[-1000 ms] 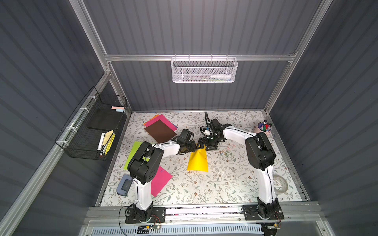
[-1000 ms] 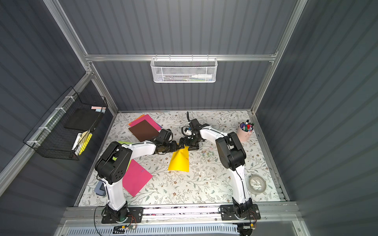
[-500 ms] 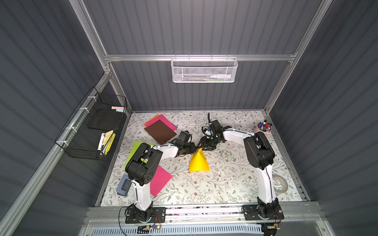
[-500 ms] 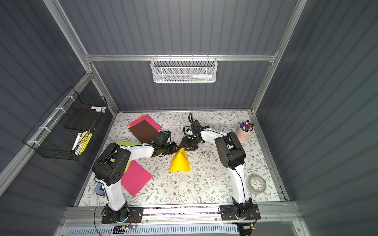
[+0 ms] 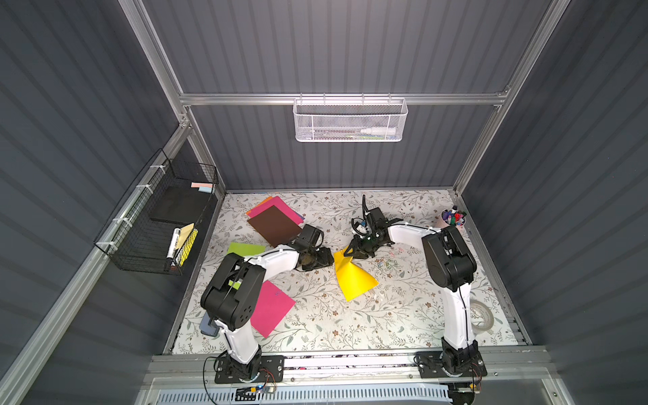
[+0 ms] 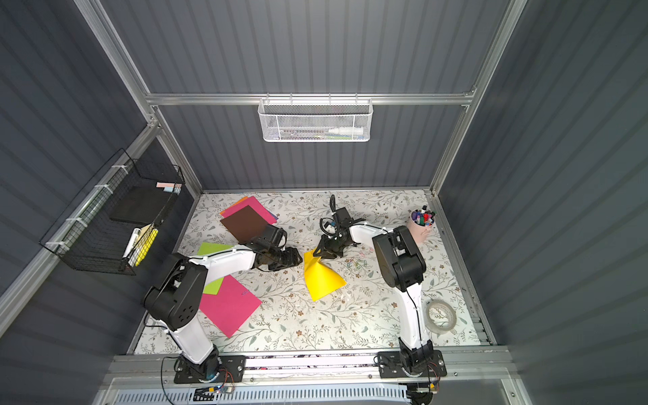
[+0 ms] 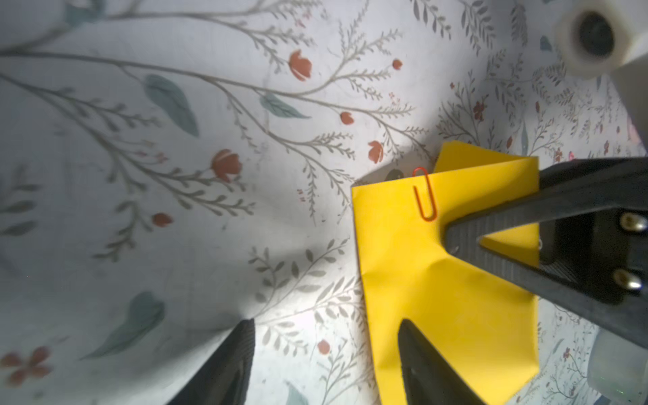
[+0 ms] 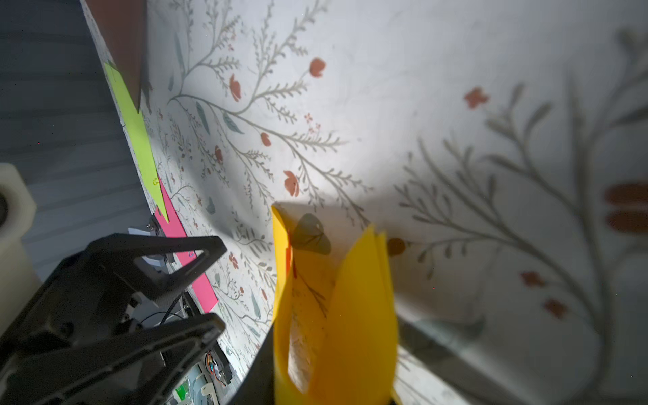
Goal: Unclip the paperclips from the documents
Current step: Pick up the document from the center of the board.
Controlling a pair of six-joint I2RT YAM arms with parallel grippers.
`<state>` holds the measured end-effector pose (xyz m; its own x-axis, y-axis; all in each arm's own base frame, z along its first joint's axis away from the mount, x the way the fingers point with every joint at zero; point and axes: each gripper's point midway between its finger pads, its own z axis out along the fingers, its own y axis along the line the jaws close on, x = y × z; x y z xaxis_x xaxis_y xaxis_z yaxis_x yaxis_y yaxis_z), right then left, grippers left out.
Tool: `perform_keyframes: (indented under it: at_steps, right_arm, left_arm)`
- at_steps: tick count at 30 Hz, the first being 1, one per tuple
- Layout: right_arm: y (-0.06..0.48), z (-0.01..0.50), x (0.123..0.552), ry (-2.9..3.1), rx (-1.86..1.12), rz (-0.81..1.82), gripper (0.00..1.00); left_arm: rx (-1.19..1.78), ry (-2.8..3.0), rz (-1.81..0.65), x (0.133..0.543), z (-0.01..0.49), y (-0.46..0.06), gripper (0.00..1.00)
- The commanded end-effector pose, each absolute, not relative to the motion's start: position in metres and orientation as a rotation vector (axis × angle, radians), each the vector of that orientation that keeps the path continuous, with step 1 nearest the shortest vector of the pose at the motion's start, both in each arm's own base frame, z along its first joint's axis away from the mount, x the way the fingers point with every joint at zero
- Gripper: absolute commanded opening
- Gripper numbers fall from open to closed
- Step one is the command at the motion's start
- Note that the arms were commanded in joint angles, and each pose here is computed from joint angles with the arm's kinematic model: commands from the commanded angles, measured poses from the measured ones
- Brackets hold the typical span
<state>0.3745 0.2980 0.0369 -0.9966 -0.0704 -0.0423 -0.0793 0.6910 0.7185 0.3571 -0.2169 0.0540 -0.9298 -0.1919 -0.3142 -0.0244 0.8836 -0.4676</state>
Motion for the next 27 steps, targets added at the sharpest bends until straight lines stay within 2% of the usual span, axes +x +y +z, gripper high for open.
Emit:
perform_keyframes:
  at_steps: [1, 7, 11, 15, 19, 24, 27]
  right_arm:
    - [0.297, 0.069, 0.379, 2.795, -0.167, 1.282, 0.26]
    - [0.299, 0.1, 0.387, 2.716, -0.138, 1.367, 0.26]
    - [0.3, 0.12, 0.388, 2.669, -0.14, 1.411, 0.27]
    - [0.3, 0.14, 0.388, 2.628, -0.141, 1.431, 0.27]
    - [0.301, 0.147, 0.385, 2.616, -0.144, 1.443, 0.27]
    - [0.307, 0.146, 0.377, 2.621, -0.159, 1.459, 0.27]
    - [0.311, 0.147, 0.372, 2.621, -0.174, 1.472, 0.28]
  left_arm:
    - [-0.166, 2.642, -0.688, 0.362, 0.085, -0.209, 0.72]
    - [0.017, 2.47, -0.916, 0.358, 0.112, -0.234, 0.86]
    - [0.128, 2.347, -1.076, 0.352, 0.135, -0.251, 0.89]
    - [0.162, 2.338, -1.134, 0.35, 0.13, -0.258, 0.89]
    - [0.165, 2.226, -1.251, 0.353, 0.154, -0.267, 0.89]
    - [0.178, 2.168, -1.283, 0.362, 0.169, -0.272, 0.82]
    - [0.171, 2.158, -1.281, 0.367, 0.169, -0.272, 0.74]
